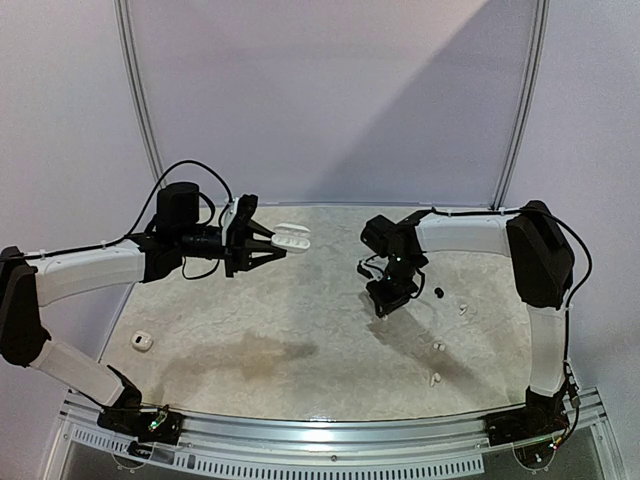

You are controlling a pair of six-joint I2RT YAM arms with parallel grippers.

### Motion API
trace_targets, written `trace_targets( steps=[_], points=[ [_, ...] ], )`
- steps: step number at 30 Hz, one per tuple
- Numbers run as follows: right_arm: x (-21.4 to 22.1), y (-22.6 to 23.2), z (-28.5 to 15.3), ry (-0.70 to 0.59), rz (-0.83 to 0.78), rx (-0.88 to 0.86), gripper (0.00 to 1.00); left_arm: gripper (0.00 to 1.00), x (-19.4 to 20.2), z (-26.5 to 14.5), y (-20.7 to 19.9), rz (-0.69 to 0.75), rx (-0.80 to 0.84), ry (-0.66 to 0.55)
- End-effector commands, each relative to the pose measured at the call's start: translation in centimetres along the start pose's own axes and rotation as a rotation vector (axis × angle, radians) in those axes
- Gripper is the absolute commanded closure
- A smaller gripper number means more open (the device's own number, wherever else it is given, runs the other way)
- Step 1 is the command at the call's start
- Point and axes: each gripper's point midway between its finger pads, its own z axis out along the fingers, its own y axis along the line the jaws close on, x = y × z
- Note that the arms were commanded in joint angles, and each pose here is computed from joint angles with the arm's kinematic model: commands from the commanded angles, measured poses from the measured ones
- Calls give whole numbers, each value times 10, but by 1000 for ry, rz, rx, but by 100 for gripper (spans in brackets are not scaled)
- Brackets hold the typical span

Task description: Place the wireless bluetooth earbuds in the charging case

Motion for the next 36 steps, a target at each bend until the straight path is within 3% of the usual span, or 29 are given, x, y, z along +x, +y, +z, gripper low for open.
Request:
trace_targets(
  steps=[1,7,13,19,28,31,36],
  points=[
    [7,-1,7,39,-11,9,88,100,1,-3,1,2,-4,9],
    [6,3,1,35,-24,-12,100,100,1,-3,1,1,-6,11],
    [-11,7,-42,-80,-74,-4,100,100,-3,-3,3,-26,-13,-5],
    [-51,32,-174,-512,-230,-62,100,100,-17,-4,-3,33,39,-65],
    [-45,135,-319,-1021,-724,-206,100,100,-25,-1,-15,150,123,-102],
    [-35,167,-336,-1064,-858,-229,100,100,-27,-1,-17,159,124,-104],
    [-28,205,-321,-981,-1044,-205,100,100,-28,0,-17,147,119,-99]
  ],
)
